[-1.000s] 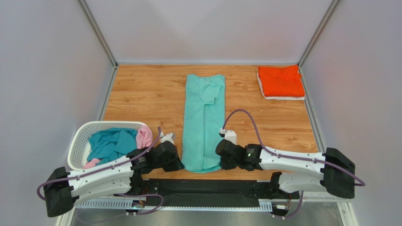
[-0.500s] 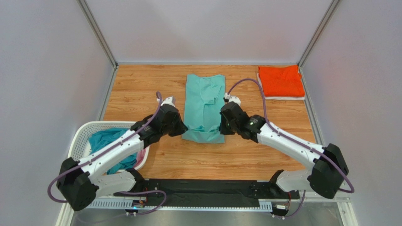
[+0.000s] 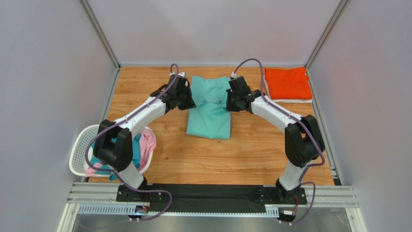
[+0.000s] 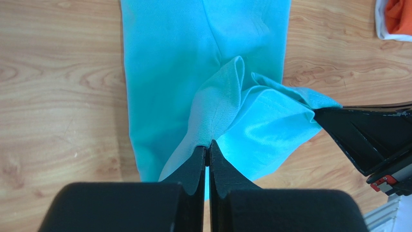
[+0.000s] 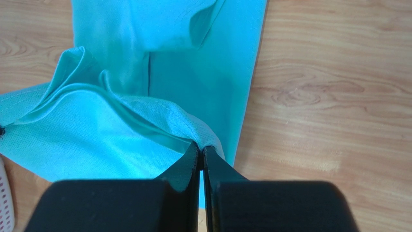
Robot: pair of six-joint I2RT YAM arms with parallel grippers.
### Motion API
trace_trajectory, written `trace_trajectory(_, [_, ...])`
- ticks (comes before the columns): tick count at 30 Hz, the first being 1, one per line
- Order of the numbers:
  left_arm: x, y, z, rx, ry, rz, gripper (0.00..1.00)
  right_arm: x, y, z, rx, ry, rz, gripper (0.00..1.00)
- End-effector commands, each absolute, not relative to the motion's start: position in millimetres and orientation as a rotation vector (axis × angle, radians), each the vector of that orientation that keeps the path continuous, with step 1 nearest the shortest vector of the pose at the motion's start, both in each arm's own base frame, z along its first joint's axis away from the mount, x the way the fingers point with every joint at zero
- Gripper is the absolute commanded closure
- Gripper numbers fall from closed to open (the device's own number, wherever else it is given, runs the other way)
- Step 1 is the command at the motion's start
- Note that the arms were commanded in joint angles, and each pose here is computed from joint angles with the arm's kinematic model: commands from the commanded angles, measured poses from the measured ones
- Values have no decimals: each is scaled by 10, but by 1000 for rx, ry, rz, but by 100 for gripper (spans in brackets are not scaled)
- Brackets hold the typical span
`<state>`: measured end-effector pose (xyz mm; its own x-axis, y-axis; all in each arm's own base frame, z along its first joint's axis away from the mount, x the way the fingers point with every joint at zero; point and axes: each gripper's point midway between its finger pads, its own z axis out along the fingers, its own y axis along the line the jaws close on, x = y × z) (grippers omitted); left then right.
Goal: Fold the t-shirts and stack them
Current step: Fold the tshirt
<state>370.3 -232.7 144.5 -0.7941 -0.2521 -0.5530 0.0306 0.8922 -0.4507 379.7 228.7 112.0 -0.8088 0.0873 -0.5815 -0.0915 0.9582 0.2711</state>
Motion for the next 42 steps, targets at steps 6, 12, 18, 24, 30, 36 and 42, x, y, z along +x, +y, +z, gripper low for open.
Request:
trace_trajectory(6, [4226, -2364, 1228, -71, 2449, -607, 100, 4257, 2410, 956, -47, 2486, 449, 100])
trace_trajectory(12, [4393, -2374, 929, -30, 2507, -669, 100, 4427, 2362, 727, -21, 2519, 426, 99])
trace_trajectory(18, [4439, -2319, 747, -38, 2538, -621, 87, 4502, 2365, 566, -27, 2543, 438, 94])
trace_trajectory(24, [4447, -2270, 981, -51, 2507, -607, 16, 4546, 2419, 707, -47, 2530, 471, 47])
trace_trajectory(30, [4245, -2206, 1475, -62, 2427, -642, 0, 4419, 2398, 1177, -46, 2469, 510, 0])
trace_trajectory(36, [3788, -2025, 1749, -99, 2373, -664, 0, 3980, 2359, 1471, -48, 2431, 538, 0])
trace_trajectory(42, [3164, -1843, 1704, -144, 2363, -713, 0, 3413, 2279, 1634, -18, 2390, 598, 0])
